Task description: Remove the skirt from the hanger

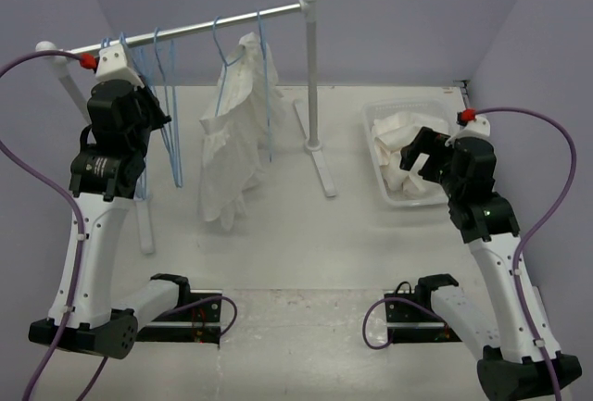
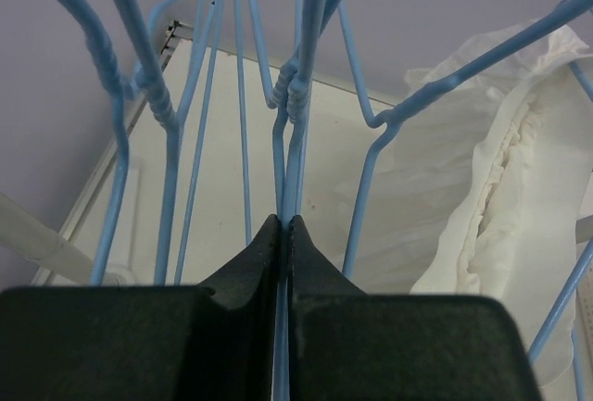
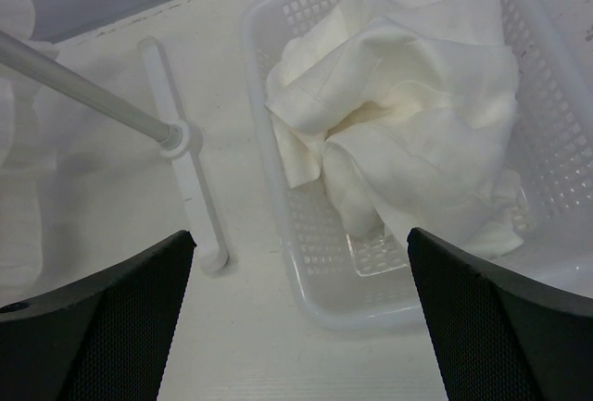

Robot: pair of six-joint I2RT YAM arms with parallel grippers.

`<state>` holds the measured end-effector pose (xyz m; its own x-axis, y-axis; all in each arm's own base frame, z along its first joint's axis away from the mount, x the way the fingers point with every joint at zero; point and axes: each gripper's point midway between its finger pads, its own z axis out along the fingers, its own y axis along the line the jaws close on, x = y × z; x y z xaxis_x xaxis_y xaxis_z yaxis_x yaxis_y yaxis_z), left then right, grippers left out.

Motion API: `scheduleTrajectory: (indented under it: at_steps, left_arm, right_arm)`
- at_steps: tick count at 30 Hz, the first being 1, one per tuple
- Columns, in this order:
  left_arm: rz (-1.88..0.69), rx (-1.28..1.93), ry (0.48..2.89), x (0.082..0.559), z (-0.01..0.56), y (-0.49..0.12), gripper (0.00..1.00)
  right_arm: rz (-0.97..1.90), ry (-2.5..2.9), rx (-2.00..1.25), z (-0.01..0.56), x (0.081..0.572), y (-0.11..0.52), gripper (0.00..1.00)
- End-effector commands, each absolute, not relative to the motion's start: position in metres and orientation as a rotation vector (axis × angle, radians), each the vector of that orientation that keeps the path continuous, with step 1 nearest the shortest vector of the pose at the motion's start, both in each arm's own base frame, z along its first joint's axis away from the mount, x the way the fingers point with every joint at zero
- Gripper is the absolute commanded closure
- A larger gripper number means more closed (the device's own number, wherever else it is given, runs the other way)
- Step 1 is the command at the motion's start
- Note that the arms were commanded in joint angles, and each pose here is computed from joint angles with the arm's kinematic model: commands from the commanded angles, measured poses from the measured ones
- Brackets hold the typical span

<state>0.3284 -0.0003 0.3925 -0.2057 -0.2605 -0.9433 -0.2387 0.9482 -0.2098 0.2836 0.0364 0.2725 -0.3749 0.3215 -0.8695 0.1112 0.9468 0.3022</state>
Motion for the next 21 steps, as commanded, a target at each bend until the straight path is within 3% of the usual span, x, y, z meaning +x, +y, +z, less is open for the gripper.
scheduleTrajectory:
  at_steps: [1, 13, 21]
  left_arm:
    - [-0.003, -0.373, 1.757, 0.331, 0.4, 0.003, 0.99]
    - [-0.048, -0.259, 1.625, 0.316, 0.449, -0.004, 1.0]
    - [0.136, -0.272, 1.595, 0.306, 0.462, 0.024, 1.0]
  right_arm:
    - [0.206, 1.943, 0.308, 0.276, 0.288, 0.034, 0.01]
    - [0.204, 1.946, 0.307, 0.275, 0.287, 0.034, 0.01]
    - [0.203, 1.931, 0.302, 0.279, 0.285, 0.033, 0.01]
